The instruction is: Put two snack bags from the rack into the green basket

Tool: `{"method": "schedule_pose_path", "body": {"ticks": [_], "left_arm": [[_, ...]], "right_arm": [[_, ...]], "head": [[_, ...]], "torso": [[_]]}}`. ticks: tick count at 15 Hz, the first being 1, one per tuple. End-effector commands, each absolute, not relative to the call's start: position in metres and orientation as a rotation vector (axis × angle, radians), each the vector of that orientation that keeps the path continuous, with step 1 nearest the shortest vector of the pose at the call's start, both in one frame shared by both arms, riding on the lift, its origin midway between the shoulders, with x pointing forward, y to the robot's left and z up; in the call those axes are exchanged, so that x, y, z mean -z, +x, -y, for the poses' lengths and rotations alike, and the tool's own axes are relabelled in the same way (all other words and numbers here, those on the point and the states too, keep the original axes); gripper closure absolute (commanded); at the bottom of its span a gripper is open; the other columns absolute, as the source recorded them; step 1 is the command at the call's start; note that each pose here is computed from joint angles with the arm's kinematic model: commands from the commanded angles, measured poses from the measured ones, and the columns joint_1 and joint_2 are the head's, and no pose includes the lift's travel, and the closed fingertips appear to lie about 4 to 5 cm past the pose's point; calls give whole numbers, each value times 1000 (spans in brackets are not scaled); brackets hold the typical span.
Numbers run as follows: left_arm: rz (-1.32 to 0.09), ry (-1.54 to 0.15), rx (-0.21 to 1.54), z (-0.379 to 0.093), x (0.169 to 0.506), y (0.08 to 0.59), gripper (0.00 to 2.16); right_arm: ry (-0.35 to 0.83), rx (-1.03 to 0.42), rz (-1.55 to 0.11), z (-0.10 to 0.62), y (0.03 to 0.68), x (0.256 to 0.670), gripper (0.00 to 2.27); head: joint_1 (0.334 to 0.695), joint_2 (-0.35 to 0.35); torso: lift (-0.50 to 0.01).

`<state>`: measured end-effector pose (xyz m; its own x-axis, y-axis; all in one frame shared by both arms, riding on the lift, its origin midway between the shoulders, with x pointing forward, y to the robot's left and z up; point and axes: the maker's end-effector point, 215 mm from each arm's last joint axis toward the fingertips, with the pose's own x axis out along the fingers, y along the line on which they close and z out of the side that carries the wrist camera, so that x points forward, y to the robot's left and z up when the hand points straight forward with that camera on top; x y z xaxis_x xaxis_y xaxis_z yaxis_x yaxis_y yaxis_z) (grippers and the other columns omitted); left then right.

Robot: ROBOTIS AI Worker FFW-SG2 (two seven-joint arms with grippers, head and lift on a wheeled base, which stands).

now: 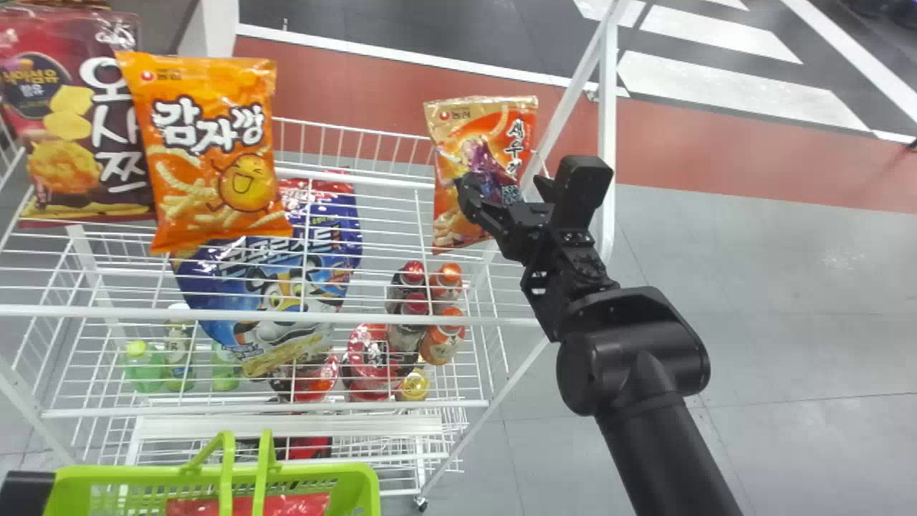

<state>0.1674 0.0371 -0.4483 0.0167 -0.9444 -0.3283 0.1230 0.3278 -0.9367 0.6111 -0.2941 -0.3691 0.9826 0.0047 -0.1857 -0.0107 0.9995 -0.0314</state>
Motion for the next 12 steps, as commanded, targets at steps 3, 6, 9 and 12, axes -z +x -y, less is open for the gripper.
{"method": "schedule_pose_path", "body": {"ticks": [3,6,9,12], "left_arm": [[-1265,-868,1017,-37,450,167,2128],[-1271,-871,1011,-38,452,166,2128],[-1271,-872,1010,-38,453,167,2128],[-1269,-871,1011,-38,453,167,2128]], "right_arm": [[6,-96,-258,283,629,384,174],[20,-134,-304,272,636,391,360],[37,-135,-385,268,629,412,1851],[42,-151,-373,259,617,407,2199]], "head": [[695,-350],[695,-333],[695,-320],[695,-319]], "torso": [[-7],[-7],[-7],[-7]]}}
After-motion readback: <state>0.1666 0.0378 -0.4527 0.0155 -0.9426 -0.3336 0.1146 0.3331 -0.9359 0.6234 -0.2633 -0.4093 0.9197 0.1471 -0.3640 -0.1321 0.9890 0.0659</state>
